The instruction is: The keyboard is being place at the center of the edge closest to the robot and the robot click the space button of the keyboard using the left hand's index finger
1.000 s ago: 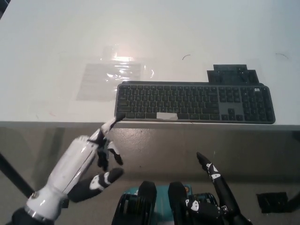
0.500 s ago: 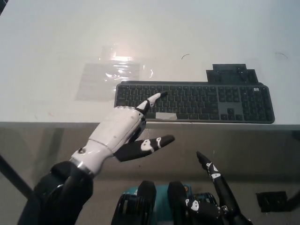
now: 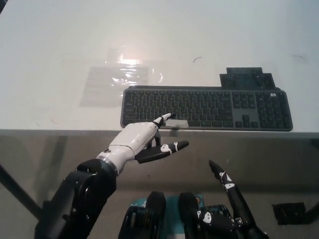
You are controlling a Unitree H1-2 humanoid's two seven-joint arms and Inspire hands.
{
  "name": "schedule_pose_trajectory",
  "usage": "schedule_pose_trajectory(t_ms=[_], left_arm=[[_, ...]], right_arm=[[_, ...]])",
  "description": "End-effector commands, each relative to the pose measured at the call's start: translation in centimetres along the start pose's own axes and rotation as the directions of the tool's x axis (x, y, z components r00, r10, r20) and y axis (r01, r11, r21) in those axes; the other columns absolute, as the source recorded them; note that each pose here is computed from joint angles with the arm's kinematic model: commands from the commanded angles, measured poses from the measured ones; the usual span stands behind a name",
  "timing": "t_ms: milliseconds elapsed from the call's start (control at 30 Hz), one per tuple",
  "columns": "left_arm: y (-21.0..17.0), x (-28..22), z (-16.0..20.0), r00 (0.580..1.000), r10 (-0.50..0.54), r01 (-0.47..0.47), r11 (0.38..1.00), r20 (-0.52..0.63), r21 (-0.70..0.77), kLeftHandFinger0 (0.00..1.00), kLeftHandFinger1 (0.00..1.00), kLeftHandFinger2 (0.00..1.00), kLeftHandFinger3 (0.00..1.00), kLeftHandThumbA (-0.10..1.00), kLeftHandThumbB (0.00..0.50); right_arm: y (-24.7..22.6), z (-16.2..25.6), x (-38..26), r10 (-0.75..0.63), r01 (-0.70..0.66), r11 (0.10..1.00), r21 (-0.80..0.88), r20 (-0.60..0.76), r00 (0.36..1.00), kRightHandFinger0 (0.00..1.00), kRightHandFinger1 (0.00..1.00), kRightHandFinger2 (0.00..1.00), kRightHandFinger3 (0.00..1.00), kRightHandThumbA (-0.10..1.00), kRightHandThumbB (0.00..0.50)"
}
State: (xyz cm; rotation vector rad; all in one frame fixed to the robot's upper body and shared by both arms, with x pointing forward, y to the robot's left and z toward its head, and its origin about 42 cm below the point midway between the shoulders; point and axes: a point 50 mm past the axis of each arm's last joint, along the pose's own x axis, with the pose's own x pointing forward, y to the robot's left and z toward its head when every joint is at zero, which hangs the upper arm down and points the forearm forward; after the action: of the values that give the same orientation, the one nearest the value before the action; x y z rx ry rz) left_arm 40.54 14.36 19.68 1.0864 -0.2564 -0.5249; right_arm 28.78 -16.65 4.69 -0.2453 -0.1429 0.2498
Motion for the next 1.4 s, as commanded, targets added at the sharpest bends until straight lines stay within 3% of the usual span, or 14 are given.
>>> schedule_pose_trajectory(t_ms=[0, 300, 467, 500, 633, 733, 833, 867, 967, 1067, 1133, 1267, 1367], left_arm=[[1.3, 1.6, 0.3, 0.999, 0.036, -0.036, 0.999, -0.003, 0.036, 0.03, 0.31, 0.39, 1.00, 1.00, 0.400], [0.3, 4.0, -0.9, 0.998, -0.025, 0.028, 0.998, -0.053, 0.063, 0.12, 0.40, 0.46, 1.00, 1.00, 0.397], [-2.2, 4.9, -1.8, 0.992, -0.073, 0.081, 0.994, -0.100, 0.078, 0.14, 0.40, 0.44, 1.00, 1.00, 0.445], [-3.9, 4.9, -2.5, 0.986, -0.106, 0.115, 0.991, -0.125, 0.063, 0.10, 0.35, 0.39, 1.00, 1.00, 0.413], [-7.3, 4.8, -4.3, 0.969, -0.167, 0.181, 0.982, -0.181, 0.061, 0.07, 0.34, 0.40, 1.00, 1.00, 0.397], [-9.2, 4.2, -5.2, 0.960, -0.199, 0.214, 0.975, -0.197, 0.057, 0.12, 0.37, 0.40, 1.00, 1.00, 0.395], [-9.7, 3.3, -5.0, 0.959, -0.208, 0.222, 0.973, -0.192, 0.055, 0.07, 0.32, 0.35, 1.00, 1.00, 0.453], [-9.8, 2.9, -4.6, 0.962, -0.207, 0.220, 0.974, -0.175, 0.055, 0.02, 0.30, 0.34, 1.00, 1.00, 0.462], [-9.2, 2.0, -3.0, 0.976, -0.190, 0.197, 0.979, -0.103, 0.059, 0.00, 0.32, 0.37, 1.00, 1.00, 0.444], [-7.2, 0.4, -0.1, 0.991, -0.131, 0.131, 0.990, -0.001, 0.045, 0.00, 0.28, 0.28, 1.00, 1.00, 0.410], [-5.7, -0.8, 1.9, 0.994, -0.069, 0.066, 0.997, 0.081, 0.037, 0.00, 0.22, 0.20, 1.00, 1.00, 0.420], [-2.2, -3.7, 6.0, 0.976, 0.033, -0.034, 0.999, 0.214, -0.001, 0.00, 0.15, 0.15, 1.00, 1.00, 0.441], [1.3, -7.2, 9.6, 0.926, 0.147, -0.142, 0.989, 0.349, -0.038, 0.00, 0.00, 0.04, 1.00, 1.00, 0.430]], right_arm=[[-0.4, 1.8, 1.3, -0.020, 0.020, 1.000, -0.002, 0.112, 0.994, 1.00, 1.00, 1.00, 1.00, 1.00, 0.335], [-0.4, 2.1, 1.6, -0.013, 0.014, 1.000, -0.007, 0.114, 0.993, 1.00, 1.00, 1.00, 1.00, 1.00, 0.336], [-0.6, 2.3, 2.0, -0.008, 0.010, 1.000, -0.015, 0.119, 0.993, 1.00, 1.00, 1.00, 1.00, 1.00, 0.332], [-0.6, 2.3, 2.0, -0.006, 0.008, 1.000, -0.016, 0.123, 0.992, 1.00, 1.00, 1.00, 1.00, 1.00, 0.331], [-0.8, 2.4, 2.1, -0.009, 0.012, 1.000, -0.019, 0.120, 0.993, 1.00, 1.00, 1.00, 1.00, 1.00, 0.337], [-1.1, 2.4, 2.2, -0.013, 0.016, 1.000, -0.023, 0.127, 0.992, 1.00, 1.00, 1.00, 1.00, 1.00, 0.337], [-1.0, 2.4, 2.3, -0.015, 0.018, 1.000, -0.021, 0.123, 0.992, 1.00, 1.00, 1.00, 1.00, 1.00, 0.352], [-1.0, 2.4, 2.1, -0.015, 0.018, 1.000, -0.022, 0.122, 0.992, 1.00, 1.00, 1.00, 1.00, 1.00, 0.352], [-1.0, 2.2, 2.0, -0.018, 0.020, 1.000, -0.018, 0.115, 0.993, 1.00, 1.00, 1.00, 1.00, 1.00, 0.360], [-1.0, 2.1, 1.9, -0.014, 0.017, 1.000, -0.026, 0.103, 0.995, 1.00, 1.00, 1.00, 1.00, 1.00, 0.367], [-1.0, 2.1, 1.8, -0.012, 0.015, 0.999, -0.033, 0.102, 0.995, 1.00, 1.00, 1.00, 1.00, 1.00, 0.367], [-1.0, 1.9, 1.7, -0.012, 0.015, 1.000, -0.026, 0.102, 0.995, 1.00, 1.00, 1.00, 1.00, 1.00, 0.364], [-0.8, 1.8, 1.7, -0.013, 0.014, 1.000, -0.011, 0.108, 0.994, 1.00, 1.00, 1.00, 1.00, 1.00, 0.375]])
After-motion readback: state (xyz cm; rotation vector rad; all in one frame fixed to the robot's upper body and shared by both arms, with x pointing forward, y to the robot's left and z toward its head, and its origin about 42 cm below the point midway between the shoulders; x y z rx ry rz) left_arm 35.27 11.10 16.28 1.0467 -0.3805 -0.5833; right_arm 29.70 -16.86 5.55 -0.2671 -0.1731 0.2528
